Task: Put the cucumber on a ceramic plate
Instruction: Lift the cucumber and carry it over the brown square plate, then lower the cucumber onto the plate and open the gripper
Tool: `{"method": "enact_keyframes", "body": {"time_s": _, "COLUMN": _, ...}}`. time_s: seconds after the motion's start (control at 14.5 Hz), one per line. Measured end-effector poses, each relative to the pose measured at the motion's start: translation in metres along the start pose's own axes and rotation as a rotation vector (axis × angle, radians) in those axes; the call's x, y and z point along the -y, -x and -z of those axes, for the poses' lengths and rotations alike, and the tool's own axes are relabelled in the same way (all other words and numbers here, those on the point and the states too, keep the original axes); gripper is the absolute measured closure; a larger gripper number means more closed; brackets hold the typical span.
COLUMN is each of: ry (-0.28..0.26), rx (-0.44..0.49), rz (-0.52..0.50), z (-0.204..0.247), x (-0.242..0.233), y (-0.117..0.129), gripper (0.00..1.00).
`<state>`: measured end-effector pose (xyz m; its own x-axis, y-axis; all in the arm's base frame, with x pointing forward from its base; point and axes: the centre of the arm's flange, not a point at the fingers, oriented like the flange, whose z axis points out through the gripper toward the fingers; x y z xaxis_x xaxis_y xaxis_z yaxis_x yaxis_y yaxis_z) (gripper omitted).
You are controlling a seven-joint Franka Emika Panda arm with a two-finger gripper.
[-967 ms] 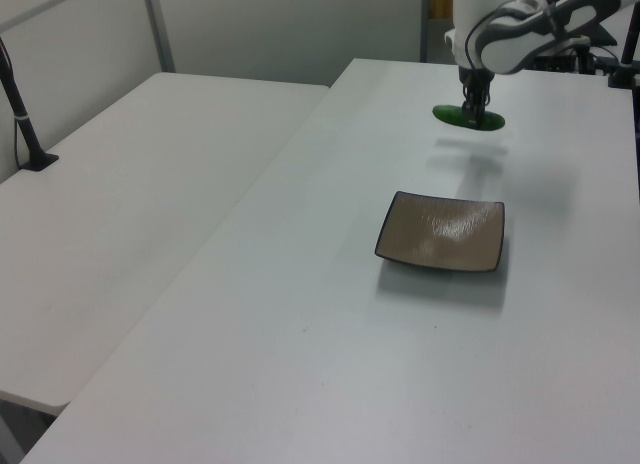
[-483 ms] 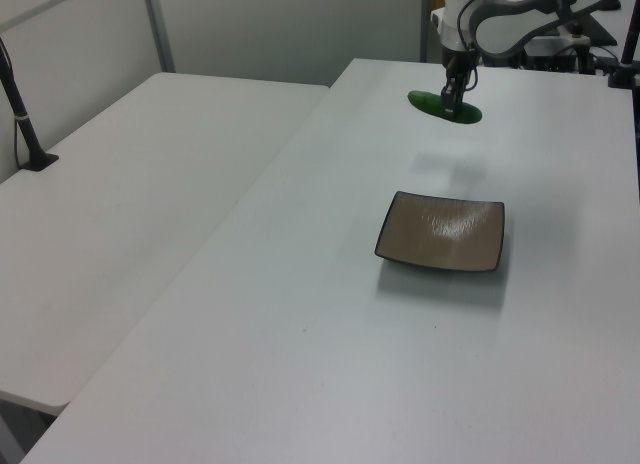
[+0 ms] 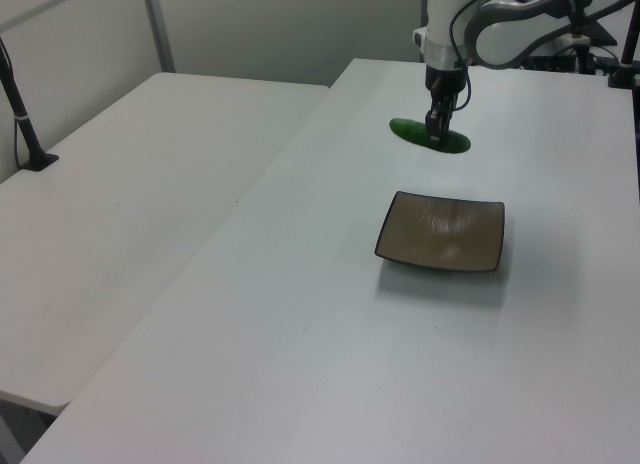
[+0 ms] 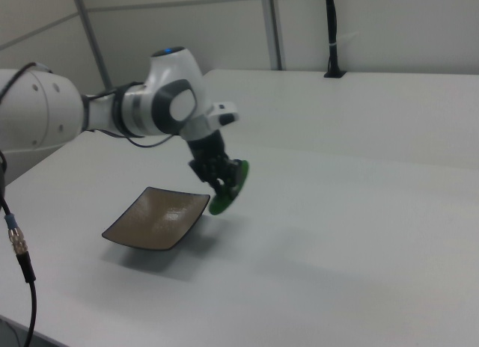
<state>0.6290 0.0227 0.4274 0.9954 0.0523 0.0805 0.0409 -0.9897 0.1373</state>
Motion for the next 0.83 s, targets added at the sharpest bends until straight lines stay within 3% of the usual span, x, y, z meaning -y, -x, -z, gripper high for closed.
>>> {"method": "enact_keyframes", "body": {"time_s": 0.28, "ry": -0.031, "rx": 0.055, "rz": 0.034, "z": 0.012, "x": 0.054, "y": 0.012, "gripper": 0.59}}
{"method": "enact_keyframes", "body": {"time_s": 0.83, "ry": -0.024, "rx": 0.133, "rz": 0.084, "z": -0.010, "x": 0.130, "y": 0.036, "gripper": 0.57}}
